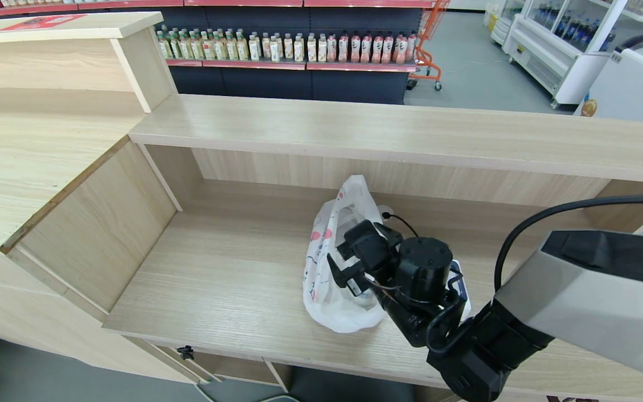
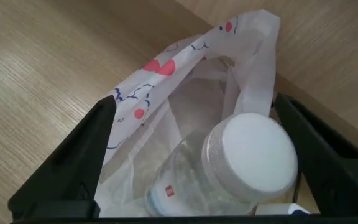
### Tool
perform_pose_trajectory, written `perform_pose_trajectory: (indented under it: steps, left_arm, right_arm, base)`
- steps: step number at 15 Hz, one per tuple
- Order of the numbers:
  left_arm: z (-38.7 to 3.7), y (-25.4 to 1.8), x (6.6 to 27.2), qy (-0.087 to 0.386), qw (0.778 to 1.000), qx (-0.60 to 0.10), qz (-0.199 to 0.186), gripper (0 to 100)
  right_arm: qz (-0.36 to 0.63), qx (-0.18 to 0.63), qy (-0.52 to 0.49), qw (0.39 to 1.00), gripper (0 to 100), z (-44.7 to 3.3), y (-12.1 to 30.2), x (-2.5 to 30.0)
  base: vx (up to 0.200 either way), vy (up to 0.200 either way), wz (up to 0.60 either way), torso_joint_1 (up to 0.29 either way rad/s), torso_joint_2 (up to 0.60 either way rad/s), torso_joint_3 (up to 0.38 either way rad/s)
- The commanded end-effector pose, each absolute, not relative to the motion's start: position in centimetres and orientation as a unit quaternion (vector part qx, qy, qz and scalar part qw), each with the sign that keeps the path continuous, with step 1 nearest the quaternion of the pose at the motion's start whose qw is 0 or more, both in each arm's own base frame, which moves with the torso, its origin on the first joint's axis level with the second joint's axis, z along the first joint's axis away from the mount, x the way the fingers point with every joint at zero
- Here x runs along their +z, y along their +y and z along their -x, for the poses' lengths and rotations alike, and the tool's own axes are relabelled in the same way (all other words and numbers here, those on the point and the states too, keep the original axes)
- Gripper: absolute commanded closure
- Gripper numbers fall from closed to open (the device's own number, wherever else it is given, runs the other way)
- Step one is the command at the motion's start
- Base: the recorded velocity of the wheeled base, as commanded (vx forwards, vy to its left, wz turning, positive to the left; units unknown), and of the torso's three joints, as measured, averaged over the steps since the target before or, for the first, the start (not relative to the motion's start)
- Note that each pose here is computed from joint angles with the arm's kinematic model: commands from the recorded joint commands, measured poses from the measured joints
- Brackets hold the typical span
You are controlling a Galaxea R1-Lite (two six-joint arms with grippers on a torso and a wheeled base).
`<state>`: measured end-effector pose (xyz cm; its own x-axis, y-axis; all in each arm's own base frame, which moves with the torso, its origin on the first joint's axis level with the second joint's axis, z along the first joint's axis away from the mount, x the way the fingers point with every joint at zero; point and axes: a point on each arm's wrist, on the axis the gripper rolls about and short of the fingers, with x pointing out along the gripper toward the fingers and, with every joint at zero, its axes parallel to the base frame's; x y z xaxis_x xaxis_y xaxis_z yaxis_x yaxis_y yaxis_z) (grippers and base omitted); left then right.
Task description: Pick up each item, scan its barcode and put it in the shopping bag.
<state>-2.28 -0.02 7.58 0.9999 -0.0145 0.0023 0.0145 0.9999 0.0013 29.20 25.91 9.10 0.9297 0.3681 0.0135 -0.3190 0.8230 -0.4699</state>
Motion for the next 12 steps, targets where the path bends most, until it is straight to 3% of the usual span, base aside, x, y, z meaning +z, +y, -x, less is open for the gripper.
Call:
perform_pose_trajectory:
  steps: [1, 2, 3, 5, 7, 9, 12]
  left_arm:
    - [2.3, 0.0, 7.6, -0.002, 1.000, -0.007, -0.002, 0]
    - [2.3, 0.0, 7.6, -0.002, 1.000, -0.007, -0.002, 0]
    - [2.3, 0.0, 7.6, -0.002, 1.000, -0.008, -0.001, 0]
    - [2.3, 0.0, 7.6, -0.001, 1.000, -0.008, 0.000, 0]
    - [2.3, 0.0, 7.6, -0.002, 1.000, -0.007, 0.000, 0]
    - [2.3, 0.0, 7.6, -0.002, 1.000, -0.008, 0.000, 0]
    - [2.3, 0.0, 7.6, -0.001, 1.000, -0.008, 0.000, 0]
  right_arm:
    - [0.255, 0.168, -0.101, 0.947, 0, -28.5, 25.2, 12.2]
    - [0.250, 0.163, -0.118, 0.947, 0, -28.1, 24.9, 13.2]
    - [0.236, 0.144, -0.139, 0.951, 0, -27.5, 23.8, 16.3]
    - [0.212, 0.096, -0.136, 0.963, 0, -27.3, 19.1, 21.1]
    - [0.139, 0.054, -0.091, 0.985, 0, -26.8, 14.2, 23.8]
    - [0.073, 0.045, -0.015, 0.996, 0, -24.4, 10.9, 24.8]
    - [0.072, 0.066, 0.082, 0.992, 0, -20.3, 7.3, 22.5]
  base:
    - [0.000, 0.000, 0.00, 0.000, 0.00, 0.000]
    - [0.000, 0.000, 0.00, 0.000, 0.00, 0.000]
    - [0.000, 0.000, 0.00, 0.000, 0.00, 0.000]
    - [0.000, 0.000, 0.00, 0.000, 0.00, 0.000]
    - [0.000, 0.000, 0.00, 0.000, 0.00, 0.000]
    - [0.000, 0.000, 0.00, 0.000, 0.00, 0.000]
    - [0.000, 0.000, 0.00, 0.000, 0.00, 0.000]
